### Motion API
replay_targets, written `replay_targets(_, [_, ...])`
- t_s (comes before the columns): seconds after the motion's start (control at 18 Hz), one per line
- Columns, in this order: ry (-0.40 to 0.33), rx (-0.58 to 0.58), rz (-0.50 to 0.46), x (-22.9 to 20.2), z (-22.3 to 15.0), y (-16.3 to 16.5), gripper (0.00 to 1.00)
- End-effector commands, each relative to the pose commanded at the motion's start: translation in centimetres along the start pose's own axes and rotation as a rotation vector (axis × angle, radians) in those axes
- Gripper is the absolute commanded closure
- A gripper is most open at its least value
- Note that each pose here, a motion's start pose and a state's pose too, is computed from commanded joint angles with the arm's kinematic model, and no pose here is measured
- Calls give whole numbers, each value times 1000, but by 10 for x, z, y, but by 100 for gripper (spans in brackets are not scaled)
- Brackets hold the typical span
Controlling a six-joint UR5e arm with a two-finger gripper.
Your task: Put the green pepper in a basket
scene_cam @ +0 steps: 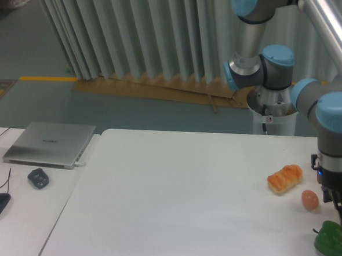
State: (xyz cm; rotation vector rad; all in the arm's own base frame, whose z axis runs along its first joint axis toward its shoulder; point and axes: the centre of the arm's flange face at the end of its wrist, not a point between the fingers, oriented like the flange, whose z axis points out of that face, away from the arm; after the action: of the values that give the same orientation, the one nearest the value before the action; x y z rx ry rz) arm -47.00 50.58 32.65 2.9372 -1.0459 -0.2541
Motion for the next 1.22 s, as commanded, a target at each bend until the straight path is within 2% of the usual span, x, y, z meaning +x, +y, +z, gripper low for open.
replay_targets(0.28, [10, 4, 7, -9, 18, -5, 0])
replay_targets(0.5, [-3, 27, 8, -16, 16, -7, 0])
replay_targets(1.22, [32, 26, 26, -8, 32, -2, 0])
